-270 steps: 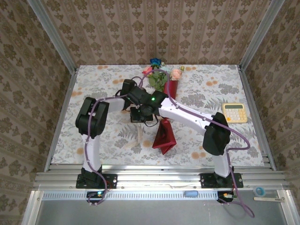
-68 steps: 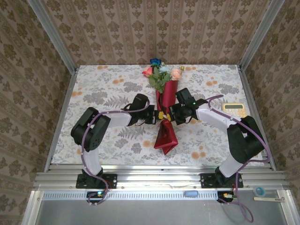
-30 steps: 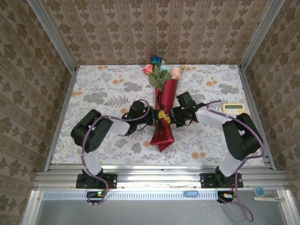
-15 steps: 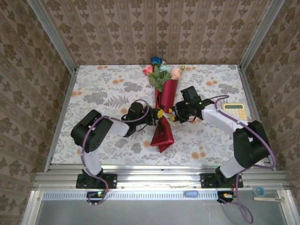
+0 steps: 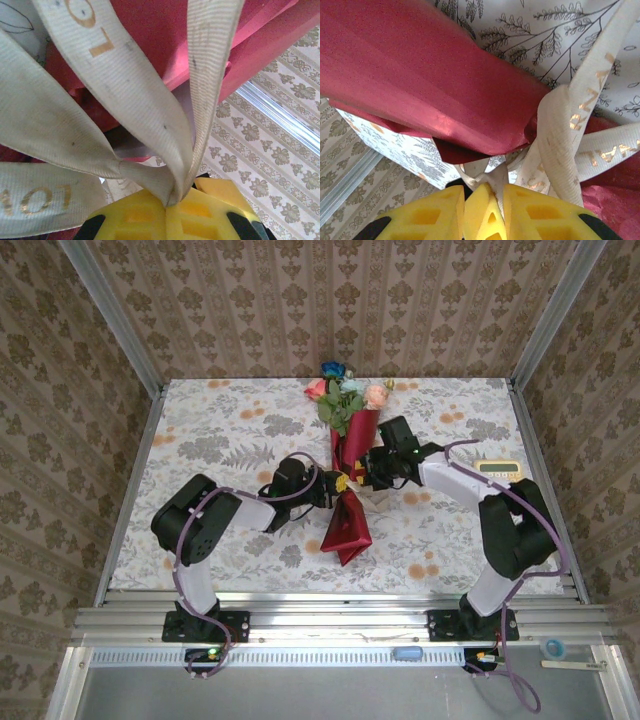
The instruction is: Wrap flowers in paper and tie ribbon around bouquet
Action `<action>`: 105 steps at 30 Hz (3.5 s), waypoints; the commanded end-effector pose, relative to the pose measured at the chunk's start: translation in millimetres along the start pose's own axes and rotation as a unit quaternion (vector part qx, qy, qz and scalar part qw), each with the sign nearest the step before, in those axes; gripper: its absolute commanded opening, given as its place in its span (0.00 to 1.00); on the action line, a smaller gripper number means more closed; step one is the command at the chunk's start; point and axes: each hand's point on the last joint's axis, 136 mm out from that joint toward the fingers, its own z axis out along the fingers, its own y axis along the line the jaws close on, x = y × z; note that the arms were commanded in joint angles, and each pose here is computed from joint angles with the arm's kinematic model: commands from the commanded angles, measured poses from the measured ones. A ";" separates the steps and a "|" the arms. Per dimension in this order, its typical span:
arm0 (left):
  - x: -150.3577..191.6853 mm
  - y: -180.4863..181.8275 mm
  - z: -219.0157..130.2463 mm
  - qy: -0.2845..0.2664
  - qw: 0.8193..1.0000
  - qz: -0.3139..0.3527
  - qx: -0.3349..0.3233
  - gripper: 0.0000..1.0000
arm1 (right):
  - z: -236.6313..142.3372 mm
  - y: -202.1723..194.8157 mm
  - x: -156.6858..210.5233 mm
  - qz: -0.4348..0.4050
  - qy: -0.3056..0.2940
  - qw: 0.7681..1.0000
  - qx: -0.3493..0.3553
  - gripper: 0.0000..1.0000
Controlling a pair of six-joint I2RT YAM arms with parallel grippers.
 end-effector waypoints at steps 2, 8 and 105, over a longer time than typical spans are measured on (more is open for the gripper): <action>-0.6 -2.7 1.3 0.001 1.000 -0.023 0.011 0.00 | 1.9 -12.8 -2.8 0.027 -0.013 1.000 0.006 0.31; -0.8 -1.2 1.4 0.002 1.000 -0.025 0.008 0.00 | 8.5 -17.7 -6.0 0.037 -0.011 0.999 0.008 0.34; -49.0 -1.3 3.1 -0.071 0.987 -0.076 -0.121 0.00 | -2.0 1.8 -18.6 0.011 -0.033 0.999 -0.019 0.00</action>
